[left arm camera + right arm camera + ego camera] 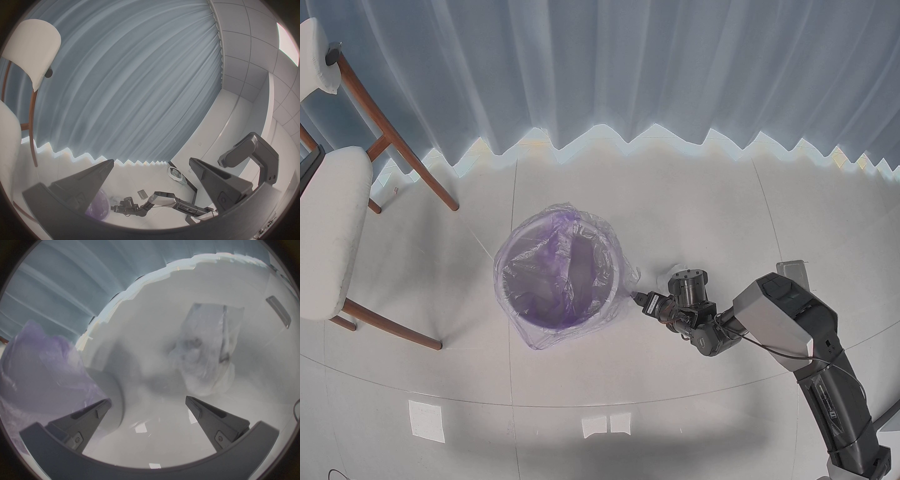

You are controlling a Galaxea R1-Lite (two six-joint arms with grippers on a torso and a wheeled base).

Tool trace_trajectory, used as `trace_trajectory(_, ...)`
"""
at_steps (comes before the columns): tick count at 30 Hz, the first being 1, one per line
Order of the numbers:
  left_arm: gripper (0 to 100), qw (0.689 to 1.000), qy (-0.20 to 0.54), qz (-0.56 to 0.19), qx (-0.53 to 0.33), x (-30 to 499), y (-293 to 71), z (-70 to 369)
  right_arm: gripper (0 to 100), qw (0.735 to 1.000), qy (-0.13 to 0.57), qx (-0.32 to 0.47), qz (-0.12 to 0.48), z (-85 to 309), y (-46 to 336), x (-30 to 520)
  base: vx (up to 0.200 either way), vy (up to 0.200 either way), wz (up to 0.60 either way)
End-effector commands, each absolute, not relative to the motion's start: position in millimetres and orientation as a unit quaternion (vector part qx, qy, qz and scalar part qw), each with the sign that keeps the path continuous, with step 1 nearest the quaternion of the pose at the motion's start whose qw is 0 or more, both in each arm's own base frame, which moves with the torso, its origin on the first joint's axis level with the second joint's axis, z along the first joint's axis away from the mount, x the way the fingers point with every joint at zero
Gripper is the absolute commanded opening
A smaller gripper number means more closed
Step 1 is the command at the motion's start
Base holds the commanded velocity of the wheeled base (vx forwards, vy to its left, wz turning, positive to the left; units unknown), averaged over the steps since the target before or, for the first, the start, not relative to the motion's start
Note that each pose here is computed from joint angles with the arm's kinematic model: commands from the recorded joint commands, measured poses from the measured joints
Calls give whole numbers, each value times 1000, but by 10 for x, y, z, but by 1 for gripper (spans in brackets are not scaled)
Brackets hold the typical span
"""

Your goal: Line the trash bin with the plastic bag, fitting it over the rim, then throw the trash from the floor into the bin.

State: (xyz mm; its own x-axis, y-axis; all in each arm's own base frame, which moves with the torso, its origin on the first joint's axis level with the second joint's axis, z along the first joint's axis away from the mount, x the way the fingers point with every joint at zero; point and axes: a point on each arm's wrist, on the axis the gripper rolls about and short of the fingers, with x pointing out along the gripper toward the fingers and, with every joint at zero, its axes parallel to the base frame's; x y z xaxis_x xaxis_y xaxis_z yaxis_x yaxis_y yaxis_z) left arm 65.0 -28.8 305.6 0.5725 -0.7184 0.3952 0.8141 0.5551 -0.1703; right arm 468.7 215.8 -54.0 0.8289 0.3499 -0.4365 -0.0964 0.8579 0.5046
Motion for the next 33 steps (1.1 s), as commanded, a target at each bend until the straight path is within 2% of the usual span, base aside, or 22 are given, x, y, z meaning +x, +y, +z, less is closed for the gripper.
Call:
trace_trajectory(1, 100, 870, -139, -441, -170, 660, -292, 3049, 100, 933, 261, 234, 82, -750, 2038, 4840, 0, 0, 0)
trace_trajectory(6, 100, 870, -139, -441, -170, 658, -292, 3053, 100, 931, 239, 262, 83, -425, 1988, 4785, 0, 0, 0)
trace_trajectory(7, 100, 870, -141, -441, -170, 653, -291, 3056, 100, 926, 234, 283, 84, -191, 1961, 4677, 0, 0, 0)
trace_trajectory(8, 100, 870, -141, -441, -170, 653, -291, 3056, 100, 926, 234, 284, 85, -176, 1964, 4664, 0, 0, 0)
trace_trajectory(11, 100, 869, -141, -442, -170, 653, -292, 3056, 100, 912, 228, 321, 120, 325, 1948, 4302, 0, 0, 0)
trace_trajectory(16, 100, 869, -142, -442, -170, 651, -291, 3063, 100, 897, 241, 318, 190, 809, 2073, 3722, 0, 0, 0)
trace_trajectory(20, 100, 869, -145, -442, -170, 642, -288, 3081, 100, 888, 275, 299, 217, 883, 2369, 3411, 0, 0, 0)
trace_trajectory(26, 100, 880, -159, -415, -169, 646, -249, 3147, 100, 895, 270, 285, 213, 997, 2704, 3339, 0, 0, 0)
trace_trajectory(33, 100, 882, -158, -412, -165, 628, -236, 3116, 100, 899, 288, 271, 190, 728, 2906, 3554, 0, 0, 0)
